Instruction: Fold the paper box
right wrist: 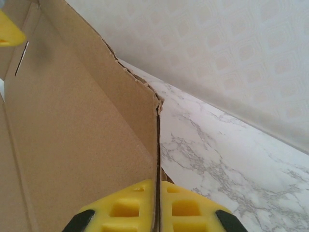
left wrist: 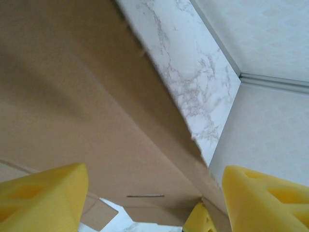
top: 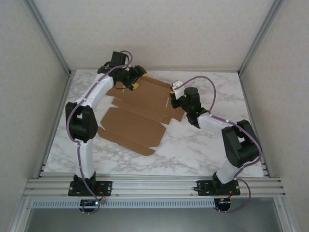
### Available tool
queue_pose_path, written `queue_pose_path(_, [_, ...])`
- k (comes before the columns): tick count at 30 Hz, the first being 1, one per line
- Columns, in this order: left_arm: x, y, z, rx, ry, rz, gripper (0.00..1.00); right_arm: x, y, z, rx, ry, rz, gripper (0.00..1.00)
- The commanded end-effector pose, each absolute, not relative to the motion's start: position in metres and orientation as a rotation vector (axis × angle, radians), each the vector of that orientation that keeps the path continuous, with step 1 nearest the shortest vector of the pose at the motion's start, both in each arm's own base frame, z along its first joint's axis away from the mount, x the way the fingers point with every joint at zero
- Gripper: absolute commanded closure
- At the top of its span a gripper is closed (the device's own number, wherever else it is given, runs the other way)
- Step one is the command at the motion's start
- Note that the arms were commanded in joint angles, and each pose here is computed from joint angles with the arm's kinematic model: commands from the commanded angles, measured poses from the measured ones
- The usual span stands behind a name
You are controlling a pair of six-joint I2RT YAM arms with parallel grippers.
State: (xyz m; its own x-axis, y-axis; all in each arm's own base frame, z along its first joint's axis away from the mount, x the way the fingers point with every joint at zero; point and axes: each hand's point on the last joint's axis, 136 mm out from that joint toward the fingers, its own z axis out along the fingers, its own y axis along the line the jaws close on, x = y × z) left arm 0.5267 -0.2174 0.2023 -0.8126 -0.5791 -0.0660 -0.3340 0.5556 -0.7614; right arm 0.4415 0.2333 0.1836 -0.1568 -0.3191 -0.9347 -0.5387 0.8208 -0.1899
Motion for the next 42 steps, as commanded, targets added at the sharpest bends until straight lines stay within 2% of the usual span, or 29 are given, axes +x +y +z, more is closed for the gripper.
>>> queue_pose_path(1, [0.535, -0.224, 0.202, -0.788, 2.491, -1.158, 0.27, 0.439, 0.234, 0.205, -0.671, 1.677, 0.151, 0.99])
queue_pose_path(6, [0.542, -0.224, 0.195, -0.814, 2.496, -1.147, 0.33, 0.439, 0.233, 0.207, -0.675, 1.667, 0.105, 0.99])
queue_pose_path(13, [0.539, -0.221, 0.188, -0.812, 2.52, -1.111, 0.63, 0.438, 0.232, 0.208, -0.679, 1.654, 0.068, 0.99])
queue_pose_path(18, [0.543, -0.22, 0.193, -0.811, 2.493, -1.121, 0.78, 0.438, 0.23, 0.21, -0.671, 1.651, 0.057, 0.98])
queue_pose_path(26, [0.566, -0.22, 0.204, -0.84, 2.378, -1.191, 0.99, 0.447, 0.223, 0.21, -0.62, 1.707, 0.026, 0.82])
queue_pose_path(30, [0.572, -0.218, 0.205, -0.873, 2.341, -1.196, 1.0, 0.444, 0.223, 0.218, -0.595, 1.711, 0.067, 0.61])
queue_pose_path(34, [0.574, -0.216, 0.211, -0.924, 2.262, -1.239, 1.0, 0.433, 0.225, 0.229, -0.576, 1.731, 0.168, 0.46])
queue_pose_path(35, [0.576, -0.215, 0.212, -0.938, 2.243, -1.244, 1.0, 0.43, 0.224, 0.233, -0.555, 1.741, 0.208, 0.39])
queue_pose_path(42, [0.583, -0.215, 0.215, -0.99, 2.173, -1.301, 1.0, 0.426, 0.219, 0.259, -0.304, 1.908, 0.646, 0.39])
